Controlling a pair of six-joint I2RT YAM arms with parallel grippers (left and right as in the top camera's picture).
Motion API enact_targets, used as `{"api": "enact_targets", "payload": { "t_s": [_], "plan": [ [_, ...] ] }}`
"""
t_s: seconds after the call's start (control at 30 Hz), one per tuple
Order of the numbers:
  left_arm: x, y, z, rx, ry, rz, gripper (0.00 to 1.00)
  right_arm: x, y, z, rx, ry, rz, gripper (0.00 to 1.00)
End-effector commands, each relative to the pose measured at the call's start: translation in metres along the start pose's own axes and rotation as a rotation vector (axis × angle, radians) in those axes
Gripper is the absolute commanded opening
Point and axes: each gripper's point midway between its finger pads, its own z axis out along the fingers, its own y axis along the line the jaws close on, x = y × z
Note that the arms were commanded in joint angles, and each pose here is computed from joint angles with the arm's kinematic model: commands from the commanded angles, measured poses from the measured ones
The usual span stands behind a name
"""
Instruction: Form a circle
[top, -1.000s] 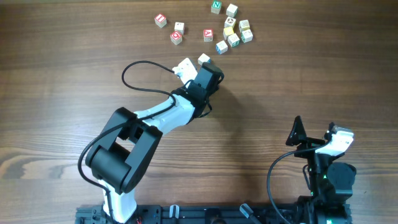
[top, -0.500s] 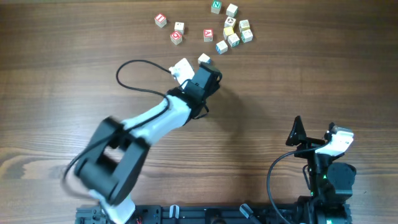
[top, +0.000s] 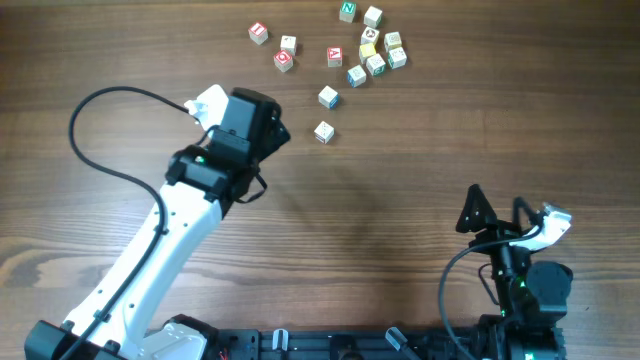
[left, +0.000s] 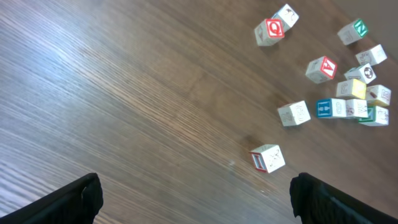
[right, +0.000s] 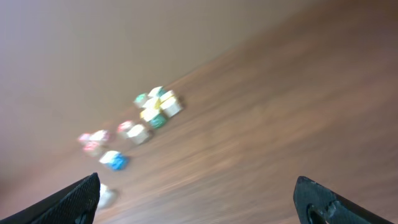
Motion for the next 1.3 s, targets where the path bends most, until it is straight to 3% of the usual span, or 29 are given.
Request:
{"api": "enact_targets", "payload": {
  "t_s": [0.0, 0.07, 0.13, 0.17, 0.27, 0.33, 0.6, 0.7, 0.8, 1.03, 1.27],
  "plan": [
    [-0.009, -0.004, 0.011, 0.116, 0.094, -0.004, 1.00, 0.006, 0.017, -0.002, -0.086, 0.064, 0.370, 1.00],
    [-0.015, -0.011, 0.012, 0.174, 0.092, 0.045, 1.00, 0.002, 0.021, -0.002, -0.102, 0.057, 0.452, 1.00],
    [-0.023, -0.005, 0.018, 0.162, 0.075, 0.088, 1.00, -0.011, 0.059, -0.009, -0.307, 0.042, 0.231, 0.95],
    [-0.025, -0.002, 0.022, 0.151, 0.076, 0.081, 1.00, -0.013, 0.066, -0.010, -0.341, 0.045, 0.218, 0.95],
    [-0.024, -0.001, 0.040, 0.162, 0.109, 0.089, 1.00, -0.007, 0.060, 0.002, -0.292, 0.091, 0.252, 0.96],
    [-0.016, -0.019, 0.050, 0.264, 0.157, 0.167, 1.00, -0.002, 0.055, 0.016, -0.258, 0.135, 0.244, 0.96],
    [-0.013, -0.019, 0.062, 0.278, 0.177, 0.195, 1.00, 0.015, 0.084, 0.119, -0.214, 0.595, -0.015, 0.90],
    [0.002, -0.005, 0.061, 0.227, 0.245, 0.194, 1.00, 0.035, 0.099, 0.170, -0.145, 0.768, -0.240, 0.89],
    [0.012, 0.013, 0.061, 0.147, 0.287, 0.192, 1.00, 0.065, 0.118, 0.221, -0.151, 0.843, -0.502, 0.89],
    [0.029, 0.033, 0.057, 0.071, 0.364, 0.194, 1.00, 0.135, 0.145, 0.297, -0.226, 0.800, -0.596, 0.82],
    [0.032, 0.035, 0.056, 0.063, 0.375, 0.194, 1.00, 0.145, 0.151, 0.338, -0.164, 0.595, -0.675, 0.82]
  ]
}}
